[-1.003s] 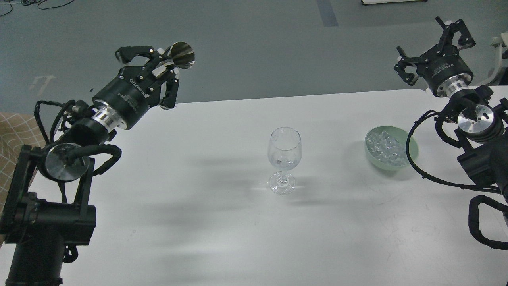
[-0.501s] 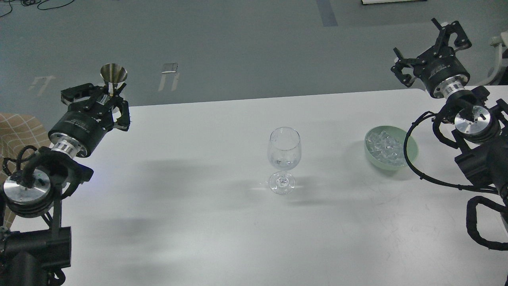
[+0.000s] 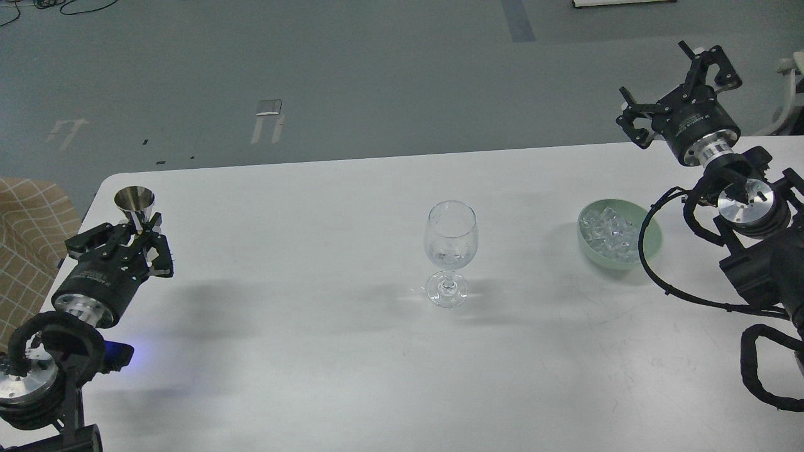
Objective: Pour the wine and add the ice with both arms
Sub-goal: 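Lower the jigger back onto the table and open the left gripper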
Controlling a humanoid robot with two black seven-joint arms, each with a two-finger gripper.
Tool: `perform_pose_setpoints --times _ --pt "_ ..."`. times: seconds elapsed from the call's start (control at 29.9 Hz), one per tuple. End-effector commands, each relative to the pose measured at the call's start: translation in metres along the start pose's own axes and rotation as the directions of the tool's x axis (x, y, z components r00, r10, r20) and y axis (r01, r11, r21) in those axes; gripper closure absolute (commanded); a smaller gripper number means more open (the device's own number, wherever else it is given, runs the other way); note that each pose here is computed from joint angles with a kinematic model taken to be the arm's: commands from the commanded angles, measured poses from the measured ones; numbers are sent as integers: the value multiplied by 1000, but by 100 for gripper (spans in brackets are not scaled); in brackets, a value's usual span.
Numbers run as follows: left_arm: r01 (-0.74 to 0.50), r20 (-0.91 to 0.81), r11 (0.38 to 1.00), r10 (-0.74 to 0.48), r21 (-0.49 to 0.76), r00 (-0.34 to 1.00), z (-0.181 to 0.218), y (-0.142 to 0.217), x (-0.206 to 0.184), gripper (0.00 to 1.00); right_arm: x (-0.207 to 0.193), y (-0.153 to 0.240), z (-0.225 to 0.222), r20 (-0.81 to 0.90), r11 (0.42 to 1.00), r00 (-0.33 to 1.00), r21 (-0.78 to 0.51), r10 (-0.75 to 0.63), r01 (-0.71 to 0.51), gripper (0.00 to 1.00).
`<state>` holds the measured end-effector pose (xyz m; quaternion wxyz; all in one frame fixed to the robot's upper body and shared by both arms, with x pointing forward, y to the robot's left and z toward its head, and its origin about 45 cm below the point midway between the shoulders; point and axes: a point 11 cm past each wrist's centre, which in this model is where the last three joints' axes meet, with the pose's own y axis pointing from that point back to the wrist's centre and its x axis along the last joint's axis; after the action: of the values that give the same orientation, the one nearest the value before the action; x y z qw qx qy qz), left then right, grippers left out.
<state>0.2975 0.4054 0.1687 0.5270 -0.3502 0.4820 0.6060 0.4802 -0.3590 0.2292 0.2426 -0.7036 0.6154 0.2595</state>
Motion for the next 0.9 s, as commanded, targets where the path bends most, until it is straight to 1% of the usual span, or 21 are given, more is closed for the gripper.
perform_pose_setpoints --times 0.0,0.1,0.37,0.67,0.87 --pt "-38 -29 999 39 17 999 -8 -1 20 98 -6 -2 -1 -3 1000 1000 2 -6 6 0" --pt "-94 -59 995 95 30 994 -12 -5 40 98 -6 -2 -1 -4 1000 1000 1 -6 6 0" --pt "-77 -64 996 79 36 995 -13 -10 44 98 -4 -1 2 -5 1000 1000 -5 2 -2 0" --pt "-94 -71 995 97 43 993 -16 -11 50 82 -3 0 3 -2 1000 1000 -5 4 -4 0" --pt "-87 -62 995 90 42 994 -15 -14 46 80 -3 0 2 -4 1000 1000 -6 5 -5 0"
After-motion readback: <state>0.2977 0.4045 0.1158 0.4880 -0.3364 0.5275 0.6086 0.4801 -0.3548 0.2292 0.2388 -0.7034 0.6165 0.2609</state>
